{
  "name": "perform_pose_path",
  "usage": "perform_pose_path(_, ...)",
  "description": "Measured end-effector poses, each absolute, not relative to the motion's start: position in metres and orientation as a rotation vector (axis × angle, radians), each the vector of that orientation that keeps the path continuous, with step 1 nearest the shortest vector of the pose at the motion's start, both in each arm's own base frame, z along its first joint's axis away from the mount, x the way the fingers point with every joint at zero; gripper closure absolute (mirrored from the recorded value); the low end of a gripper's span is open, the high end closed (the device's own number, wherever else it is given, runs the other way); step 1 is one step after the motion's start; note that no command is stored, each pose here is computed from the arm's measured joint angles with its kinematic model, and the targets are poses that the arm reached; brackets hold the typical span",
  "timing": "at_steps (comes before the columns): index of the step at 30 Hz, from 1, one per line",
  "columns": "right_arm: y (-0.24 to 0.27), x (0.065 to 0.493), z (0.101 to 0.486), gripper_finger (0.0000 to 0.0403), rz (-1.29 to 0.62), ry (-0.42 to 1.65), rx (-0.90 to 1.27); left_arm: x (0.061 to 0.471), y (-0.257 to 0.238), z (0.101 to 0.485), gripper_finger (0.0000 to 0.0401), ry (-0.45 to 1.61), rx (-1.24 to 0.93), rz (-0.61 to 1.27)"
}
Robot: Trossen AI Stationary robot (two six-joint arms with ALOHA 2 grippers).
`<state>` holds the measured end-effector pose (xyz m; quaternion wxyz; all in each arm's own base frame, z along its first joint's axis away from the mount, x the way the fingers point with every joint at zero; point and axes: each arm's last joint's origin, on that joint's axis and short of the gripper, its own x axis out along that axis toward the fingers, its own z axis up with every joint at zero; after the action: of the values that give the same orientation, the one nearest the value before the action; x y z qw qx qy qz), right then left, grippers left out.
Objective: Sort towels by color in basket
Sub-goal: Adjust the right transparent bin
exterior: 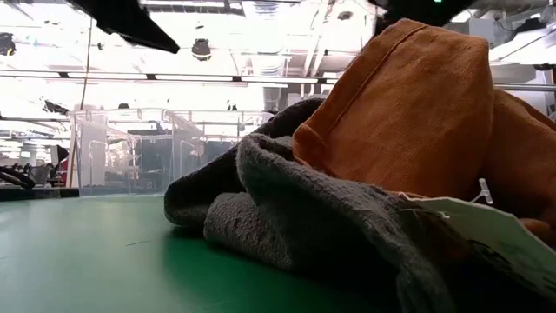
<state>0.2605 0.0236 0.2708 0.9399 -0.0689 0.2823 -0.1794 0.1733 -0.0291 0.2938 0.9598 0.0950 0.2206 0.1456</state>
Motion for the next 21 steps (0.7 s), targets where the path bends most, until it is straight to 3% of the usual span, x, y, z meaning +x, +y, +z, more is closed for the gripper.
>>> perform_pose_path(6, 0.024, 0.279, 0.272, 0.0133, -0.337, 0.66, -0.173, 0.205, -0.022, 0.291, 0.0283, 0.615, 0.29, 0.319)
perform_pose_path(12, 0.025, 0.267, 0.27, 0.0133, -0.352, 0.751, -0.142, 0.234, -0.009, 0.294, 0.0257, 0.752, 0.311, 0.282)
perform_pose_path(21, 0.039, 0.256, 0.28, 0.0133, -0.301, 0.72, -0.142, 0.263, 0.031, 0.28, 0.023, 0.904, 0.237, 0.276)
